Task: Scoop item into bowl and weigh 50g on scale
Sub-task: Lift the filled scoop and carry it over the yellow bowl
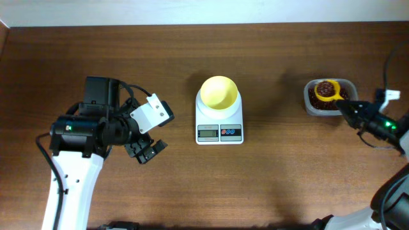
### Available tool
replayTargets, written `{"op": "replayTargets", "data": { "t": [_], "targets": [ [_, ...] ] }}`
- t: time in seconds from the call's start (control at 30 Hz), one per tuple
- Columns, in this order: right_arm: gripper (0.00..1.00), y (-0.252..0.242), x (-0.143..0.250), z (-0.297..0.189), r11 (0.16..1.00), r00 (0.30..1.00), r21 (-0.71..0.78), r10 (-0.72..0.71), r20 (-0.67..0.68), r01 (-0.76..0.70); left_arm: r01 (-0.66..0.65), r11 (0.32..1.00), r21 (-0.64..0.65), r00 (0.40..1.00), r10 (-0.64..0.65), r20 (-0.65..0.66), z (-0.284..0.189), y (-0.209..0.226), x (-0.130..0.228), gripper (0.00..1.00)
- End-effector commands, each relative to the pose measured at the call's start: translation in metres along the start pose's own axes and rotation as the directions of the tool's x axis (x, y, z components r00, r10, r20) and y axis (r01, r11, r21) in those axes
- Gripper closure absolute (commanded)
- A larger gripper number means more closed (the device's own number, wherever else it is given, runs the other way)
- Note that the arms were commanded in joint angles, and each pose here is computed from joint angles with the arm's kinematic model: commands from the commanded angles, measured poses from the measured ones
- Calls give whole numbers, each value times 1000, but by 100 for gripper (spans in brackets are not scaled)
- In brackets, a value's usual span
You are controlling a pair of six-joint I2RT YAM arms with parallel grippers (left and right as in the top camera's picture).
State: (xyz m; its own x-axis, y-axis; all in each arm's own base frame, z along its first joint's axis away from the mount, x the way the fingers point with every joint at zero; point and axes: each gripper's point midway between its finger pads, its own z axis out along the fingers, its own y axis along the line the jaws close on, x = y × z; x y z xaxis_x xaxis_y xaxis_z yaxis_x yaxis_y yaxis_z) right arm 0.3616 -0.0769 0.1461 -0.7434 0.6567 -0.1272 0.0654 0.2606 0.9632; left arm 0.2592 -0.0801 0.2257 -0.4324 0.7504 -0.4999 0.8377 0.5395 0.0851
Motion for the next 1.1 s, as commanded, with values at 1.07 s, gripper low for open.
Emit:
{"op": "replayTargets", "data": {
  "t": [1.07],
  "targets": [
    [96,84,146,176,980,853,-122,-196,-484,157,-10,1000,8,1000,10,-8,3,0,3,1]
  ]
}}
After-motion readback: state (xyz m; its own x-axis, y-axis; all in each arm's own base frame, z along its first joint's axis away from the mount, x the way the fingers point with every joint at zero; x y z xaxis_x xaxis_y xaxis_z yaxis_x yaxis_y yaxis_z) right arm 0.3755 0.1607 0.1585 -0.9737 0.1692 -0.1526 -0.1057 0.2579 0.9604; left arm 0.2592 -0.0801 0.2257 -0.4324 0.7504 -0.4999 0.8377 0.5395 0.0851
